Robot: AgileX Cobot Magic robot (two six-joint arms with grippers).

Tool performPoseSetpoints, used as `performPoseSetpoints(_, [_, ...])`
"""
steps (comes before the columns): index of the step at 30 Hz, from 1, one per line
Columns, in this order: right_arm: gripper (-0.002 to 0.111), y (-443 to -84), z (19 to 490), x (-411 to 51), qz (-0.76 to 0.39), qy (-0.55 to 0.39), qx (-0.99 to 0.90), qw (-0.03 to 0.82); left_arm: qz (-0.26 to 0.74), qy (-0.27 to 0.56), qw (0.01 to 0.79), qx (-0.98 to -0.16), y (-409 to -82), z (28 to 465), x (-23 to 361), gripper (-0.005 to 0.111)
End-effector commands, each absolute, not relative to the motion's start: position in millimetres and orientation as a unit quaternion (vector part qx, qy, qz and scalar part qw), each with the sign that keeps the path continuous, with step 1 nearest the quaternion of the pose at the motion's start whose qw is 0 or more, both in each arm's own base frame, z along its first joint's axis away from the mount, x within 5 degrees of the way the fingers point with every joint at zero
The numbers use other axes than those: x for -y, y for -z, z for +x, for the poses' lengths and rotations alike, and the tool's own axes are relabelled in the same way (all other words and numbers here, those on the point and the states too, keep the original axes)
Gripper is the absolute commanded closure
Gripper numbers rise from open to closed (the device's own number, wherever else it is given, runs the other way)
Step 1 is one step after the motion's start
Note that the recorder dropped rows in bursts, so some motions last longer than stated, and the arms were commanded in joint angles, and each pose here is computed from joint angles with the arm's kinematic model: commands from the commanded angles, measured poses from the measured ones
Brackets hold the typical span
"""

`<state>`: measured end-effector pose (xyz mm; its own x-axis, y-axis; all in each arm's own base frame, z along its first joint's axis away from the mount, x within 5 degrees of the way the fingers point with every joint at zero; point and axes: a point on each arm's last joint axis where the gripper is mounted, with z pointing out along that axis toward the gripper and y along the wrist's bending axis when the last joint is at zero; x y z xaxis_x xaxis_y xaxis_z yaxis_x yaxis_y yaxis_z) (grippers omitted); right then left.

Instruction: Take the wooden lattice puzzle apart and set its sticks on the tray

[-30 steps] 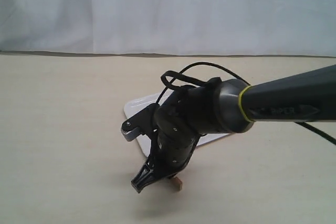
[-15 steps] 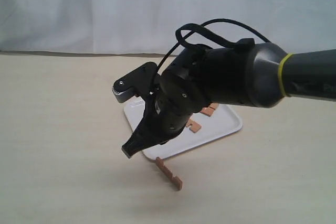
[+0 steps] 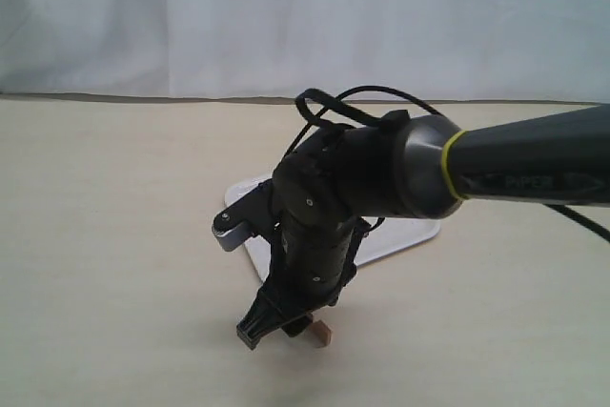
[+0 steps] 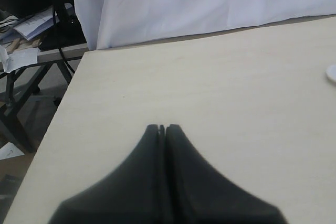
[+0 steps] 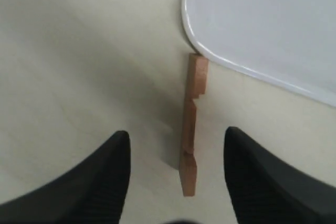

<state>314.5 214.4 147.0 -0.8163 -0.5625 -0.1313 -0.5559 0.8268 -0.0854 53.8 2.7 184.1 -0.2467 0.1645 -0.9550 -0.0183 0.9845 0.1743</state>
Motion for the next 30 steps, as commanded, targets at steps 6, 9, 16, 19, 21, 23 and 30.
performPoseSetpoints(6, [0.056, -126, 322, -220, -0.299, 0.015, -0.950, 0.086, 0.047, -0.072, 0.616, -0.783, -184, 54, -2, 0.107])
performPoseSetpoints(9, [0.056, -124, 322, -220, -0.298, 0.014, -0.951, 0.086, 0.047, -0.072, 0.616, -0.783, -184, 54, -2, 0.107])
performPoseSetpoints(16, [0.074, -123, 324, -219, -0.294, 0.017, -0.951, 0.088, 0.047, -0.072, 0.616, -0.783, -184, 54, -2, 0.107])
performPoseSetpoints(19, [0.077, -121, 327, -215, -0.284, 0.023, -0.954, 0.088, 0.047, -0.072, 0.616, -0.783, -184, 54, -2, 0.107])
performPoseSetpoints(21, [0.083, -121, 328, -213, -0.283, 0.025, -0.955, 0.087, 0.047, -0.072, 0.616, -0.783, -184, 54, -2, 0.107])
performPoseSetpoints(23, [0.101, -121, 327, -212, -0.287, 0.026, -0.954, 0.085, 0.047, -0.072, 0.615, -0.784, -184, 54, -2, 0.107])
performPoseSetpoints(30, [0.104, -131, 327, -214, -0.297, 0.022, -0.950, 0.100, 0.047, -0.072, 0.615, -0.784, -184, 54, -2, 0.107])
